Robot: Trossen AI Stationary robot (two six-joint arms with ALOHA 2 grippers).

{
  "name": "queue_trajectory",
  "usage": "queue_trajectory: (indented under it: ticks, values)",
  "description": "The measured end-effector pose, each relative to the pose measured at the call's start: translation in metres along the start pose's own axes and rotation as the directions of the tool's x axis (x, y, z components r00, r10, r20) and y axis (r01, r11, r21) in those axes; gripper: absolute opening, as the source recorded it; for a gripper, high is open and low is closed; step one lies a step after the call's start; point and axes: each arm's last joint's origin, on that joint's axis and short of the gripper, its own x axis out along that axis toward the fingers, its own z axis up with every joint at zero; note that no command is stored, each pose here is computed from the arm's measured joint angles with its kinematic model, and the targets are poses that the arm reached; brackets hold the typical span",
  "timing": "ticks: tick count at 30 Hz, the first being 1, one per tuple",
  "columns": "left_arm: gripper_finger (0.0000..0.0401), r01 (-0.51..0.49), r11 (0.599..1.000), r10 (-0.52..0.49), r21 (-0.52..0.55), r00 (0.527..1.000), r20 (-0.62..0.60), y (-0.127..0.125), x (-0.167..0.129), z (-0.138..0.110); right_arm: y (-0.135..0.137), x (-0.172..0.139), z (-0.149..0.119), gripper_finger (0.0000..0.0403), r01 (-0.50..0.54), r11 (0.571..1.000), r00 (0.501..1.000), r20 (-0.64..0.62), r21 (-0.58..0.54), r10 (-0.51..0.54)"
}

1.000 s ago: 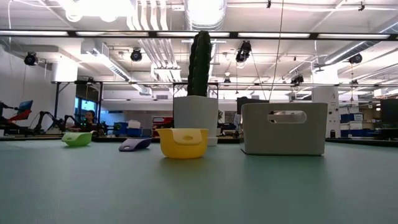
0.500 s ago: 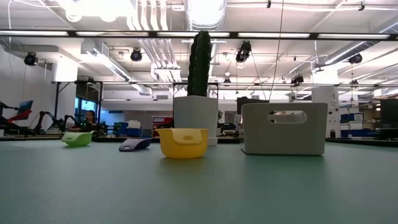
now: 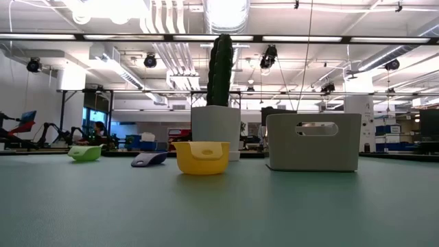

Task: Nest measuring cups in basket
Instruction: Stack the blue measuring cup on the top of the red measuring cup

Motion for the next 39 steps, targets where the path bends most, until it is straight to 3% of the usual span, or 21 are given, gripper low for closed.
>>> queue_trajectory:
  ticks: [11, 22, 25, 31, 36, 39]
  values:
    - [0.0086, -0.002, 1.000, 0.002, 0.000, 1.000, 0.002, 0.000, 0.001, 0.000, 0.000, 0.000, 0.000, 0.0009, 0.000, 1.000, 1.000, 0.000, 0.000, 0.000]
    - [0.0091, 0.025, 1.000, -0.025, 0.009, 0.999, 0.025, -0.001, 0.001, 0.001, 0.000, 0.000, 0.000, 0.0009, 0.000, 1.000, 1.000, 0.000, 0.000, 0.000]
    - [0.0091, 0.044, 0.997, -0.046, 0.060, 0.999, 0.024, -0.003, 0.001, 0.001, 0.000, 0.000, 0.000, 0.0009, 0.000, 1.000, 1.000, 0.000, 0.000, 0.000]
    - [0.0069, -0.102, 0.952, 0.157, 0.289, 0.972, -0.174, 0.001, -0.001, -0.002, 0.000, 0.000, 0.000, 0.0009, 0.000, 1.000, 1.000, 0.000, -0.005, 0.000]
    - [0.0012, -0.125, 0.940, 0.188, 0.317, 0.966, -0.179, 0.005, 0.003, -0.004, 0.000, 0.000, 0.000, 0.0009, 0.000, 1.000, 1.000, 0.000, -0.008, 0.000]
    - [0.0007, -0.139, 0.935, 0.200, 0.325, 0.966, -0.163, 0.008, 0.007, -0.006, 0.000, 0.000, 0.000, 0.0009, 0.000, 1.000, 1.000, 0.000, -0.008, 0.000]
